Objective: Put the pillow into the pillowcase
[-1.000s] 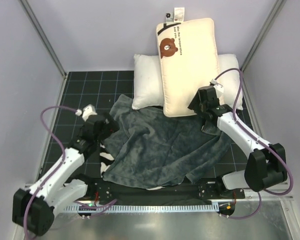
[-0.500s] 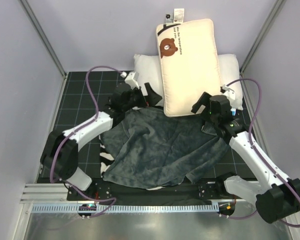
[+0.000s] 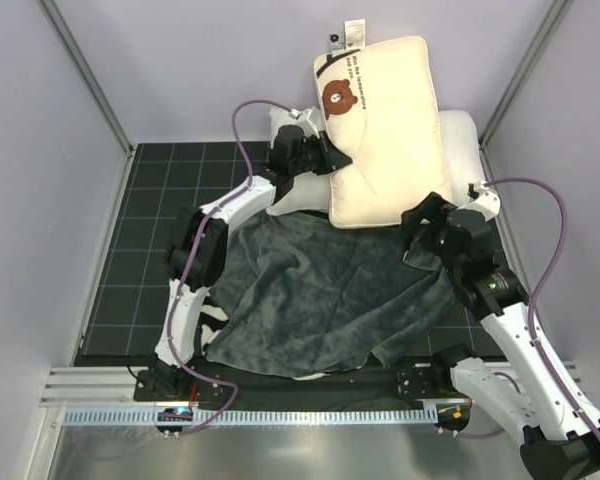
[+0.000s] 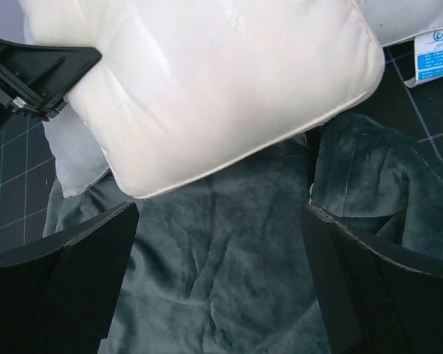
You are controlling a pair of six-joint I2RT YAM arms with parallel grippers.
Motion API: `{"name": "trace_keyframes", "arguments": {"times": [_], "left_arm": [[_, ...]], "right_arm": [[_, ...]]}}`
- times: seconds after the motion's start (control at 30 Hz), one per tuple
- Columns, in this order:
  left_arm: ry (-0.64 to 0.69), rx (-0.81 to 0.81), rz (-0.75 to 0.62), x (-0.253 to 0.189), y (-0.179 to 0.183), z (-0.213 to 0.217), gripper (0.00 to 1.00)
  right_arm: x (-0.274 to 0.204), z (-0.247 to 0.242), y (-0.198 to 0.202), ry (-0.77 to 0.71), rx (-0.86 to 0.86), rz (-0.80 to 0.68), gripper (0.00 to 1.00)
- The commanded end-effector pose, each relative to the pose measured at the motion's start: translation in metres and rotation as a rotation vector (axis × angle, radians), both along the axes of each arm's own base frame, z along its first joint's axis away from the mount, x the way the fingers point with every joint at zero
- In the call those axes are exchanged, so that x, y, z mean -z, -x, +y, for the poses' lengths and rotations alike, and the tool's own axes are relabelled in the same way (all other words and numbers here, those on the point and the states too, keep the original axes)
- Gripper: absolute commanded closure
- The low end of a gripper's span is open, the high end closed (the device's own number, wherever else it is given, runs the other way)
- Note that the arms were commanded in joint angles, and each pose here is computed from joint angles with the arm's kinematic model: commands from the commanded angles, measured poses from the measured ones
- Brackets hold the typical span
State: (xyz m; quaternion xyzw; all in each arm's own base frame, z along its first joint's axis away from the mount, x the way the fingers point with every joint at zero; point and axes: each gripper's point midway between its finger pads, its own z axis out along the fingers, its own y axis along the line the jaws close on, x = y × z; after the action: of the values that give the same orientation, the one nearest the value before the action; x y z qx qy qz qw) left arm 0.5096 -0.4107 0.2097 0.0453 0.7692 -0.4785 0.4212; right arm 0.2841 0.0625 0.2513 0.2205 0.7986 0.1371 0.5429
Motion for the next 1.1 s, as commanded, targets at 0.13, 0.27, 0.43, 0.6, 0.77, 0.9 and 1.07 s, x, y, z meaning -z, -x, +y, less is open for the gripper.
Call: {"name": "trace_keyframes", "arguments": {"times": [0.13, 0.27, 0.43, 0.6, 0.77, 0.9, 1.07], "left_arm": [[0.034, -0.139, -0.225, -0.099, 0.024, 0.043, 1.0], [-0.025, -0.318, -0.296, -0.13, 0.055, 0.106, 1.0], [-0.138, -0.624, -0.326, -0.137, 0.107, 0.206, 1.0], [-0.166, -0.955, -0.321, -0.139, 0.178, 0.313, 1.0], [-0.214, -1.24, -0.32, -0.096, 0.235, 0.395, 1.0], [-0.208, -1.363, -0.313, -0.077, 0.265, 0.429, 1.0], [-0.195, -1.446, -0.306, -0.068, 0.286, 0.451, 0.99]], "right_arm": [[0.039, -0.003, 0.0, 0.065, 0.001, 0.108, 0.01], [0.048, 0.009, -0.006, 0.04, -0.046, 0.112, 0.0], [0.057, 0.028, -0.01, 0.007, -0.132, 0.141, 0.0], [0.064, 0.048, -0.014, -0.028, -0.227, 0.157, 0.0], [0.066, 0.087, -0.015, -0.125, -0.412, 0.122, 0.0], [0.075, 0.143, -0.005, -0.157, -0.632, 0.156, 0.01], [0.075, 0.208, -0.006, -0.067, -0.753, 0.208, 0.03]]}}
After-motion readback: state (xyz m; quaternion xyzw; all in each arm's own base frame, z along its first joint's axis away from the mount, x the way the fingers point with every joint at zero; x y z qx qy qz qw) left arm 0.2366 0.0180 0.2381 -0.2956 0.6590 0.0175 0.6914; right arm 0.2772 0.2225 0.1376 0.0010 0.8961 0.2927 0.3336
